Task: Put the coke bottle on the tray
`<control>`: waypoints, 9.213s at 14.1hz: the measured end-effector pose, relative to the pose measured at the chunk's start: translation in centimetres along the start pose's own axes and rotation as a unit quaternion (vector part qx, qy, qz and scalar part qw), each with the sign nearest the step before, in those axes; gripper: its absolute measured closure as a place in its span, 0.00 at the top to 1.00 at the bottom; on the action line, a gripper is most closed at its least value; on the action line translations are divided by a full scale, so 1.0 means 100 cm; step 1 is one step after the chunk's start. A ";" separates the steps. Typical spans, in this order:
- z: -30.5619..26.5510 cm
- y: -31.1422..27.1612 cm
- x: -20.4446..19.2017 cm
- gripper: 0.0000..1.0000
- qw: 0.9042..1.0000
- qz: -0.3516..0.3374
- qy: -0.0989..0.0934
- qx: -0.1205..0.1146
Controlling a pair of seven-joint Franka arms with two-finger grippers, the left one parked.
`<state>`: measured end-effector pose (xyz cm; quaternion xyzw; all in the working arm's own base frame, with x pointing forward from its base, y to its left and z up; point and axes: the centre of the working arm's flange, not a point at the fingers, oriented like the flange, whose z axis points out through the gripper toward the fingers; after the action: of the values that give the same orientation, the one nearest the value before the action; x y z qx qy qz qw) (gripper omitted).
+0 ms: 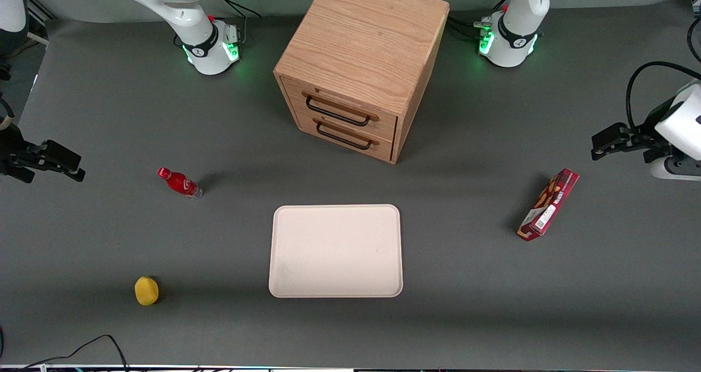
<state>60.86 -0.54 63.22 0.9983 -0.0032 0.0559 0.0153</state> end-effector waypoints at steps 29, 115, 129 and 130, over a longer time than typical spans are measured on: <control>0.045 -0.001 0.004 1.00 0.999 0.000 -0.032 0.008; 0.129 -0.151 0.083 1.00 0.999 0.032 0.009 -0.001; 0.022 0.029 -0.021 1.00 0.999 0.028 0.003 -0.018; 0.019 0.039 -0.026 1.00 0.999 0.030 -0.003 -0.016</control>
<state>58.43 -4.46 61.20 0.9976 -0.0338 0.0535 0.0295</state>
